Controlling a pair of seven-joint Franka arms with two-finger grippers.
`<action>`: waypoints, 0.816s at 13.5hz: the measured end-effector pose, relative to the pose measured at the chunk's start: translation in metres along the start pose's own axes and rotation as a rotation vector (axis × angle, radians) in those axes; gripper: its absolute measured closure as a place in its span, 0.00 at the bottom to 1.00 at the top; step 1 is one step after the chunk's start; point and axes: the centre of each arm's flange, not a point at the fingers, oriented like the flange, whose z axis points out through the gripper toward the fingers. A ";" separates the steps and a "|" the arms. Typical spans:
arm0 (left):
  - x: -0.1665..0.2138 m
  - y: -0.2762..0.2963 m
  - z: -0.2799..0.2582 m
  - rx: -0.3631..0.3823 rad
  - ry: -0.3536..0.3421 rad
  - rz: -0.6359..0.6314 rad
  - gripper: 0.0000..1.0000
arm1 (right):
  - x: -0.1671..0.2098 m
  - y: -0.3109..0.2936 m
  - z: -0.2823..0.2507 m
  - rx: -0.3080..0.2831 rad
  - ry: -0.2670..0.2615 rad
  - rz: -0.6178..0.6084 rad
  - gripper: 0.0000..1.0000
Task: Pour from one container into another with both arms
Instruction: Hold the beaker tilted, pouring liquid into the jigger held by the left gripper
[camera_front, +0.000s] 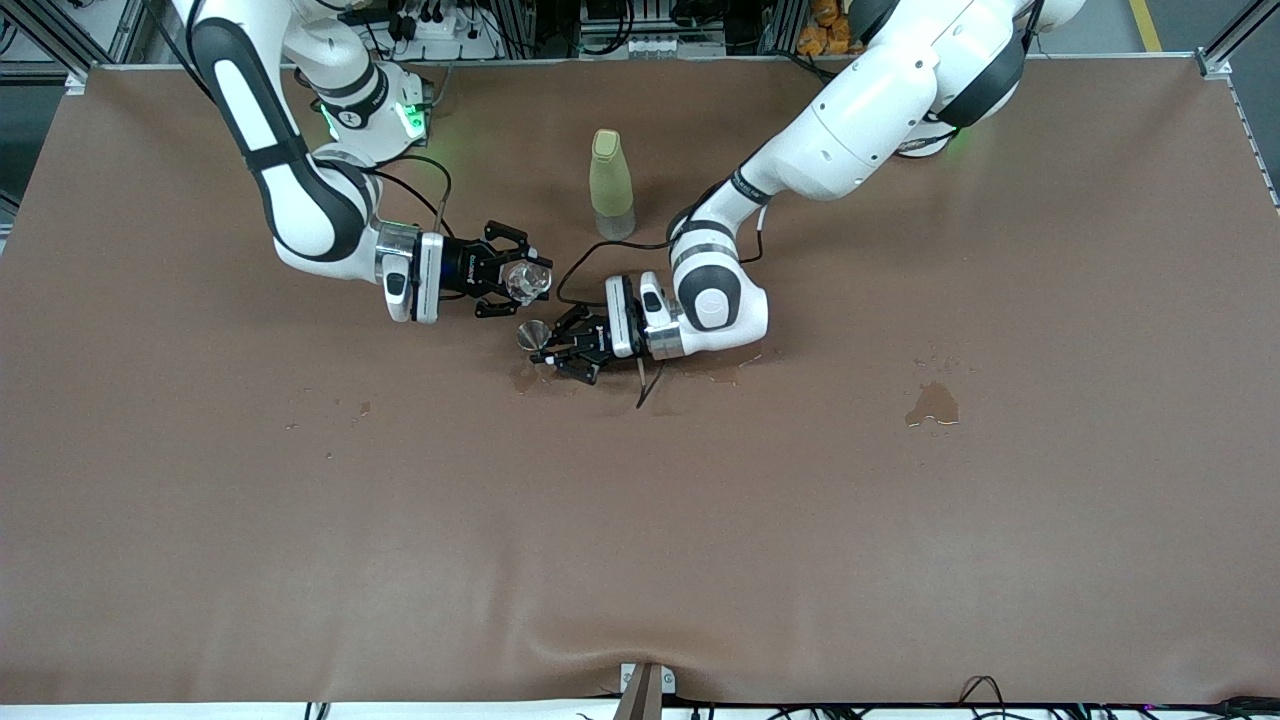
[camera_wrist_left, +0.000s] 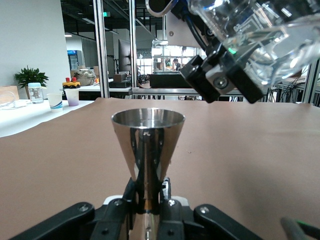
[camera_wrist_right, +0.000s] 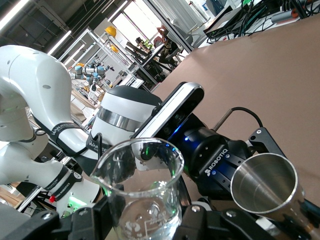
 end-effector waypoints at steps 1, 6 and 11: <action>0.000 0.000 0.000 0.000 0.002 0.000 0.79 | 0.000 0.000 0.000 0.001 0.000 0.008 0.52; 0.000 0.000 0.000 0.000 0.003 0.000 0.79 | -0.003 -0.004 0.005 0.010 -0.011 0.092 0.52; 0.001 0.000 0.001 -0.002 0.006 0.000 0.79 | -0.004 -0.005 0.007 0.013 -0.014 0.182 0.52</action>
